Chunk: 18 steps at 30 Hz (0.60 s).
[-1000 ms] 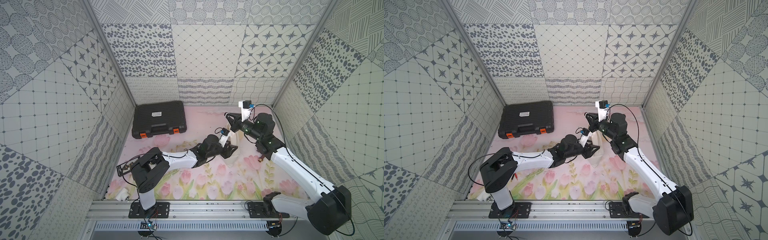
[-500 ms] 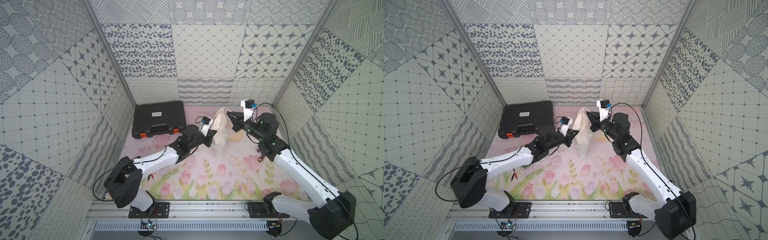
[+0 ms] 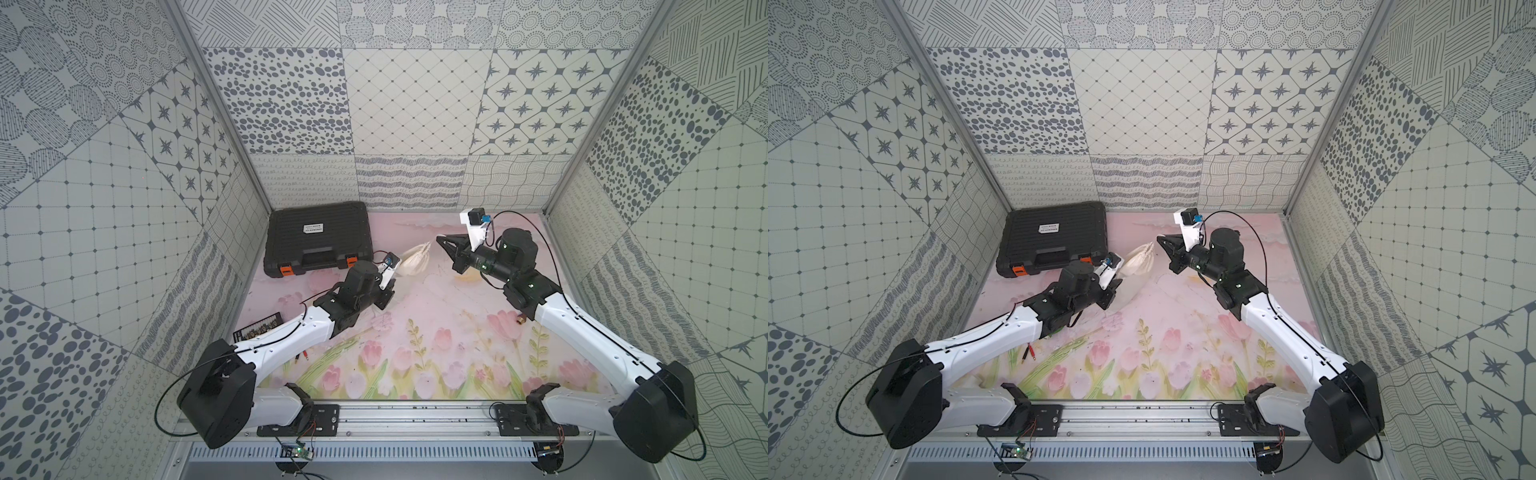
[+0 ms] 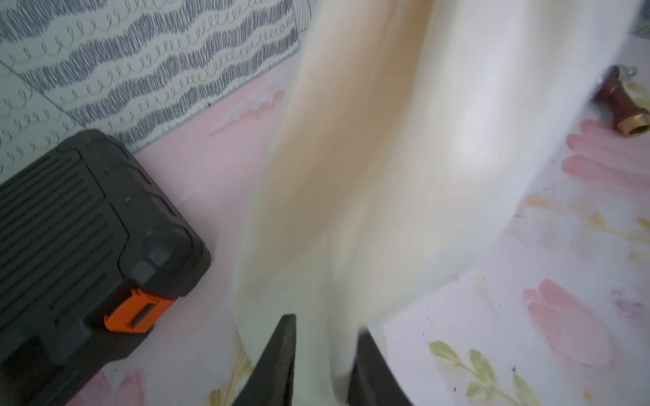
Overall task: Close the soil bag
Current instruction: Adjust the soil bag at the center of the board.
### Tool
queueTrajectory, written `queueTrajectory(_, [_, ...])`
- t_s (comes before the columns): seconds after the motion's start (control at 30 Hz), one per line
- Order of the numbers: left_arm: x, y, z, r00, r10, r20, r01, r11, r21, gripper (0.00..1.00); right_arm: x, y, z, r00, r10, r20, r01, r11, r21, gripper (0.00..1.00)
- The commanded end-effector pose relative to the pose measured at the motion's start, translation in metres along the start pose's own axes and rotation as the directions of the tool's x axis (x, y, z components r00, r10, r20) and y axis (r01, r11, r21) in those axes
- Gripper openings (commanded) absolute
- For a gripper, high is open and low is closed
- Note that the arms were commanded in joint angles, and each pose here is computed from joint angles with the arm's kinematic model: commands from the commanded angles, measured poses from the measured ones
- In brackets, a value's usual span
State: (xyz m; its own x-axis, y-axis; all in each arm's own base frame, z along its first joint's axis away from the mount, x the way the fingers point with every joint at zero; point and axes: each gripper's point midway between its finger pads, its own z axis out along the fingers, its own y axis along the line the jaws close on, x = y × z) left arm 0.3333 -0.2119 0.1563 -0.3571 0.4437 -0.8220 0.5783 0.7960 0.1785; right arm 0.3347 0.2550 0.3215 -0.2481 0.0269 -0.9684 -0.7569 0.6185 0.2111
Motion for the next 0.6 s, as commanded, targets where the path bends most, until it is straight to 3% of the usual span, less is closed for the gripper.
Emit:
queueTrajectory(0.0, [0.005, -0.004, -0.014, 0.997, -0.052, 0.062, 0.051, 0.998, 0.031, 0.37, 0.015, 0.011, 0.003, 0.998, -0.045, -0.032, 0.043, 0.998, -0.053, 0.00])
queueTrajectory(0.17, [-0.067, -0.035, -0.057, 0.951, -0.101, 0.292, 0.025, 0.967, 0.253, 0.56, 0.022, 0.017, -0.006, 0.998, -0.052, -0.044, 0.050, 0.998, -0.047, 0.00])
queueTrajectory(0.27, [-0.109, -0.062, -0.075, 0.909, -0.093, 0.407, -0.067, 0.929, 0.364, 0.59, 0.019, 0.018, -0.015, 0.996, -0.078, -0.042, 0.077, 0.997, -0.024, 0.00])
queueTrajectory(0.37, [-0.137, -0.086, -0.075, 0.889, -0.073, 0.452, -0.139, 0.897, 0.420, 0.59, 0.018, 0.017, -0.024, 0.994, -0.099, -0.043, 0.099, 0.995, 0.000, 0.00])
queueTrajectory(0.57, [-0.151, -0.115, -0.035, 0.897, -0.016, 0.443, -0.205, 0.871, 0.446, 0.61, 0.022, 0.018, -0.037, 0.993, -0.110, -0.047, 0.111, 0.994, 0.024, 0.00])
